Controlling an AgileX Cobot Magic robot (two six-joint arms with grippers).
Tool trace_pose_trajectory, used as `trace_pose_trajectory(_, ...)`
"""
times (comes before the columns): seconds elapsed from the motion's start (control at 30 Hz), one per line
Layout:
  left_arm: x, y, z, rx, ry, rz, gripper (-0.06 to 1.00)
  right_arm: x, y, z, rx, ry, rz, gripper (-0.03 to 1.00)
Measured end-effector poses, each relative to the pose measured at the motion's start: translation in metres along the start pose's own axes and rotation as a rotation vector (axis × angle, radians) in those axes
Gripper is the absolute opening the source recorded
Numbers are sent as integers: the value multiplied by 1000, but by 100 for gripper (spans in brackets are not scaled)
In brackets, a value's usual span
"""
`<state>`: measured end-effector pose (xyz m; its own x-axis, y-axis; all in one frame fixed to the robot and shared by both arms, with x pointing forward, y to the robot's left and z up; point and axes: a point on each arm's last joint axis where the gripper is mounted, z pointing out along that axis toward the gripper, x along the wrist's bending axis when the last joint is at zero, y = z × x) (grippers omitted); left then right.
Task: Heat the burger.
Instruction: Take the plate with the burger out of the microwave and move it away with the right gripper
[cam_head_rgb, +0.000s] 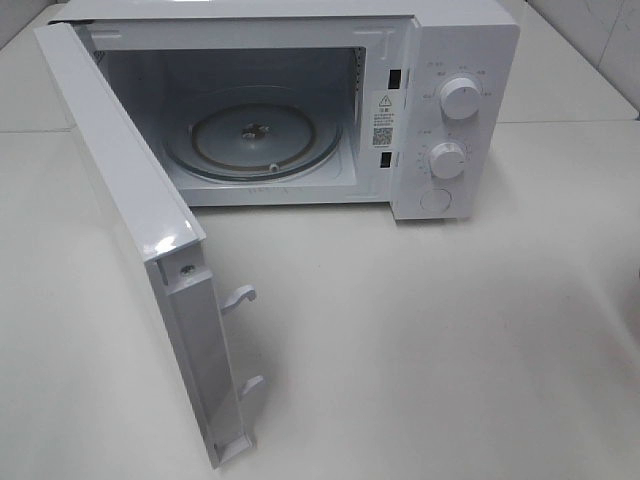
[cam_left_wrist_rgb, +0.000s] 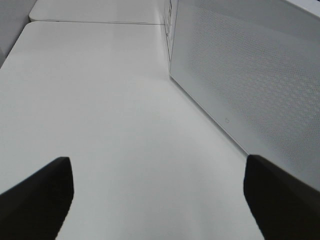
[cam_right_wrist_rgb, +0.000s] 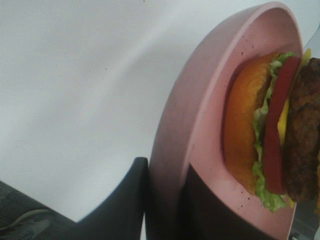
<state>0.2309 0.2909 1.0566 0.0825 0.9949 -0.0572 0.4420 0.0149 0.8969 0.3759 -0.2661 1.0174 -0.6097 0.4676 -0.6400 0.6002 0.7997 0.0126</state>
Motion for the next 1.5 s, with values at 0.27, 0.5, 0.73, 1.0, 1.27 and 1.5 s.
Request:
trace_pose_trajectory(0.27, 0, 0, 0, 0, 0, 0, 84, 1, 7, 10, 77, -32, 152, 11)
trace_pose_trajectory(0.5, 0, 0, 0, 0, 0, 0, 84, -1, 8, 11, 84, -64, 297, 11)
trace_pose_trajectory(0.73, 0, 0, 0, 0, 0, 0, 84, -9, 4, 8, 124, -135, 419, 11)
trace_pose_trajectory(1.0, 0, 0, 0, 0, 0, 0, 84, -21, 15, 1, 156, -163, 500, 10)
trace_pose_trajectory(1.27, 0, 0, 0, 0, 0, 0, 84, -18, 27, 9, 188, -162, 504, 10)
trace_pose_trajectory(1.5, 0, 0, 0, 0, 0, 0, 84, -11, 36, 22, 243, -167, 516, 10)
